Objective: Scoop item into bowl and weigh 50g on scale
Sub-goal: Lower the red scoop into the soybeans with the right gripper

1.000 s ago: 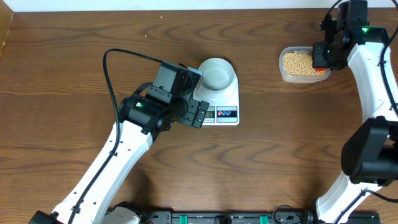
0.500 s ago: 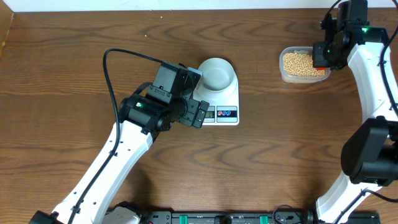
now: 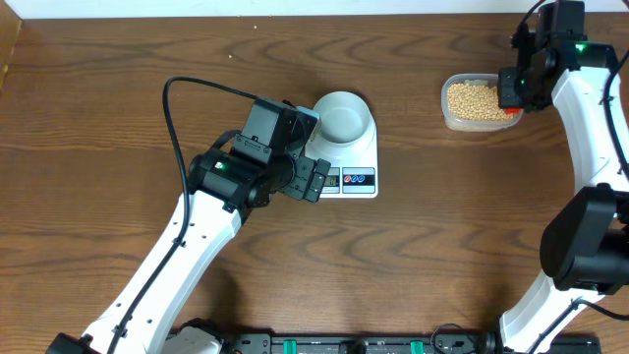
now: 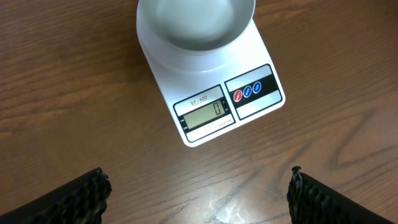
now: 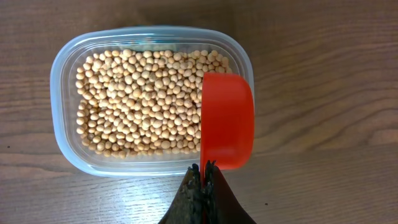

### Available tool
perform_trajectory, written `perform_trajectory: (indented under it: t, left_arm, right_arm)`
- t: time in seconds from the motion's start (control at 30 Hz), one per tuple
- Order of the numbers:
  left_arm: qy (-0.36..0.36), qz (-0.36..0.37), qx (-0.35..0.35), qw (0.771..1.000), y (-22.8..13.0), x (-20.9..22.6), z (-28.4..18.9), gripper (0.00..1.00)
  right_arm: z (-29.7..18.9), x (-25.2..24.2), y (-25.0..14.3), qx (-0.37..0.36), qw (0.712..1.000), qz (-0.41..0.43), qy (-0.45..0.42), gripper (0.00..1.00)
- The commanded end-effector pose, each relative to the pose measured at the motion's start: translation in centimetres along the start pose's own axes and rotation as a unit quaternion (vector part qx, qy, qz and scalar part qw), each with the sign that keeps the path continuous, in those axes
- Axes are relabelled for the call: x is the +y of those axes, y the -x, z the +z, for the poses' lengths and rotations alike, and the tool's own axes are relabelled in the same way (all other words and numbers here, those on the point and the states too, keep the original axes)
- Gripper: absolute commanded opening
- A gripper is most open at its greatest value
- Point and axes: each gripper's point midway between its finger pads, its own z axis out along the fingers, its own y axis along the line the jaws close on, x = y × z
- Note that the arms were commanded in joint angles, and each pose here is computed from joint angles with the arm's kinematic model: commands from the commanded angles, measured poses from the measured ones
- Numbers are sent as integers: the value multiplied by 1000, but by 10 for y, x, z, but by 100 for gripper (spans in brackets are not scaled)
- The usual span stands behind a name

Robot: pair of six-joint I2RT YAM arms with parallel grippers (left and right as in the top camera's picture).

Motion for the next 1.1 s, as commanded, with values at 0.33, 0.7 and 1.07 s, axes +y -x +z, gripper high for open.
perform_trajectory:
  t: [0.33, 0.7, 1.07]
  left_arm:
    - [6, -2, 4, 1000, -3, 4, 2, 93]
    - [6, -2, 4, 1000, -3, 4, 2, 93]
    - [6, -2, 4, 1000, -3, 4, 2, 93]
  right_arm:
    - [4, -5, -1, 1, 1000, 5, 12, 1]
    - [15, -2, -17, 21, 999, 17, 47, 1]
    - [28, 22, -20, 11, 992, 50, 119, 1]
